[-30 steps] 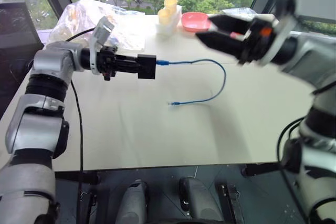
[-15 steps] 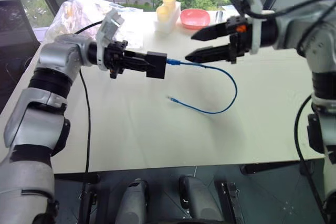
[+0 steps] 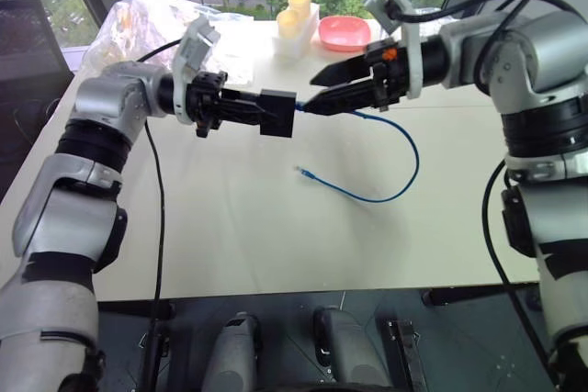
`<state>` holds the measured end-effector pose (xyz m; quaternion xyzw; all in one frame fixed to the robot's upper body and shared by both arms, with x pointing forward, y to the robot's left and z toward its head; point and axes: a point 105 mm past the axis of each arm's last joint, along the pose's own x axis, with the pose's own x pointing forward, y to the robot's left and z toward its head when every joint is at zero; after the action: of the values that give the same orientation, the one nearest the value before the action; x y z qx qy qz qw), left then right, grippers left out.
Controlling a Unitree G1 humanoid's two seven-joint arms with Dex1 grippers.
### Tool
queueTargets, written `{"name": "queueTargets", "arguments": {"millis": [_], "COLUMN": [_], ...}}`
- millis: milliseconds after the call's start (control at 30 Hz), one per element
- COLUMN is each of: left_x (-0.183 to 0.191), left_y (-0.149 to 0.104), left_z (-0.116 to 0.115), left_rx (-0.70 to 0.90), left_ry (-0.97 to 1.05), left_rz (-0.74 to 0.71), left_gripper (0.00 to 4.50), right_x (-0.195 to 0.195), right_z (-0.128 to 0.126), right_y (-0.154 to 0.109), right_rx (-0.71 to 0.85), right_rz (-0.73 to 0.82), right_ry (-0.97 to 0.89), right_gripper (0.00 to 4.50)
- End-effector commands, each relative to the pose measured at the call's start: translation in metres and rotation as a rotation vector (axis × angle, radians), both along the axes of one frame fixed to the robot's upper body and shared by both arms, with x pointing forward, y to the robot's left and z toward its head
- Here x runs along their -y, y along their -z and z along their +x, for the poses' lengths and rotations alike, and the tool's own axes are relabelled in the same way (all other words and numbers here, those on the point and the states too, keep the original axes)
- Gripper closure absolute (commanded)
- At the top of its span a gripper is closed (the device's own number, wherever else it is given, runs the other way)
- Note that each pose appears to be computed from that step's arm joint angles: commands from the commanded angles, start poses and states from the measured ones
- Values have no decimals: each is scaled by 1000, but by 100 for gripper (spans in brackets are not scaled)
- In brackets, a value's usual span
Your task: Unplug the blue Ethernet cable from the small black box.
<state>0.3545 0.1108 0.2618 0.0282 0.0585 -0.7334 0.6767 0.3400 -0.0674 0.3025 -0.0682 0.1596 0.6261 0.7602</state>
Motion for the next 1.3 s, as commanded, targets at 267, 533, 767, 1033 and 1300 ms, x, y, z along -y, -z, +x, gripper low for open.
{"name": "queueTargets", "arguments": {"millis": [267, 533, 767, 1033, 1300], "left_x": [0, 1, 2, 1, 0], "left_y": [-19, -13, -12, -11, -11], "left_z": [-3, -1, -1, -2, -1], "left_rx": [57, 60, 64, 63, 63], "left_ry": [16, 13, 14, 14, 9], "left_rz": [-45, -29, -28, -33, -33], "left_gripper": [400, 400, 400, 400, 400], "right_x": [-1, -4, -4, -6, -7], "right_z": [2, -4, -9, -3, 0], "right_y": [0, 0, 2, -2, -5], "right_rx": [24, 57, 60, 41, 19], "right_rz": [-5, -37, -63, -37, -24], "right_ry": [15, -41, -80, -48, -32], "right_gripper": [350, 441, 286, 36, 36]}}
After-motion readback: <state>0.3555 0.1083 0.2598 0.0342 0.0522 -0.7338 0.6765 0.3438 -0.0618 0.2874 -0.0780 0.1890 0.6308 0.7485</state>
